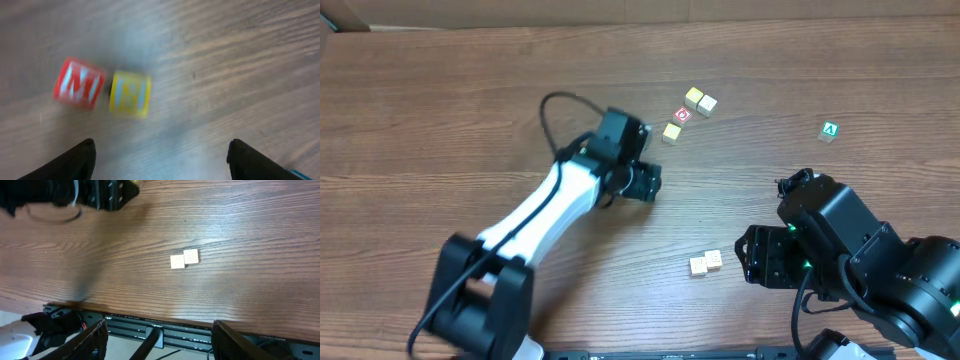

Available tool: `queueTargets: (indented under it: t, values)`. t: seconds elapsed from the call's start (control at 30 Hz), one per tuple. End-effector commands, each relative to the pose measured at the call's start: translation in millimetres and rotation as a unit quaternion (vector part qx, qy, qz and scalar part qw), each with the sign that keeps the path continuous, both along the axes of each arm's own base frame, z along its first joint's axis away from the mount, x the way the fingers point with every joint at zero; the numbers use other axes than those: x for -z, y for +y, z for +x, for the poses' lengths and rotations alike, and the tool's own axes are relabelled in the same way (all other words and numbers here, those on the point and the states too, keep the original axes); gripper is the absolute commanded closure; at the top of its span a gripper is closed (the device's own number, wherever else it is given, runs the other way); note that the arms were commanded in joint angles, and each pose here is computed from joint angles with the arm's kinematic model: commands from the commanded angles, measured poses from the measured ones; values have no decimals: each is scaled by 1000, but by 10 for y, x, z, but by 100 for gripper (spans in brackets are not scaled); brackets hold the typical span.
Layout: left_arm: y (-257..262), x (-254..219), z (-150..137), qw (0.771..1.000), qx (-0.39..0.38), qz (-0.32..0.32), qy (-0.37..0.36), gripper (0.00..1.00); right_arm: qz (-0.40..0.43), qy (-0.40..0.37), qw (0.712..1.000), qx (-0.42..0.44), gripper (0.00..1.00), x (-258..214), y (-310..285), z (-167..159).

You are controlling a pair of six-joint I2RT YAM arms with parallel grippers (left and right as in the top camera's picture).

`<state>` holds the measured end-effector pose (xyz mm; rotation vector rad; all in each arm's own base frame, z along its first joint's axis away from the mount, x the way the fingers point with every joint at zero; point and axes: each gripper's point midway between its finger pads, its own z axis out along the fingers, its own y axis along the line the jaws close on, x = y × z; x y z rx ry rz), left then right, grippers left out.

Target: Flip 4 blocks

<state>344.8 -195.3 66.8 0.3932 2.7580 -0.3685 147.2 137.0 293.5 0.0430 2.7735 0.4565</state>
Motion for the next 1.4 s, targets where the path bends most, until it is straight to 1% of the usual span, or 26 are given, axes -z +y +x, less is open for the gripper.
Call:
queueTargets:
  t: [0.0,0.07,0.17,0.33,0.43,0.6,0.77,0.9,1.0,1.1,1.17,1.2,1.3,1.37]
  values:
    - [-52,80,239,995,86,49,-18,20,13,-6,1000,2,33,-70,14,5]
    - [-64,155,260,992,108,61,-8,18,13,-6,1000,2,33,-69,13,5]
    - [-58,271,246,989,129,74,9,19,13,-6,1000,2,32,-70,13,6]
    - [-50,468,141,985,146,82,42,25,13,-7,1000,2,32,-71,13,9]
    - [-89,513,105,983,156,84,47,25,14,-8,1000,2,32,-75,18,13]
    - [-196,520,54,980,174,85,43,30,14,-8,1000,3,32,-75,17,14]
    - [-265,516,34,979,180,84,39,29,14,-8,1000,2,32,-75,18,13]
    - [-262,505,114,985,148,83,30,32,14,-7,1000,2,32,-73,16,10]
    - [-229,500,183,989,113,90,23,37,14,-7,1000,2,32,-73,16,10]
    - [-232,497,195,991,101,87,23,44,14,-8,1000,2,32,-73,17,11]
    - [-231,498,192,991,100,87,24,55,14,-8,1000,3,32,-74,18,12]
    - [-229,499,188,991,101,87,25,58,14,-8,1000,3,32,-74,17,12]
    - [-221,503,175,991,101,89,28,74,14,-8,1000,3,32,-74,17,12]
    - [-215,506,166,991,99,89,31,76,14,-8,1000,3,32,-74,17,12]
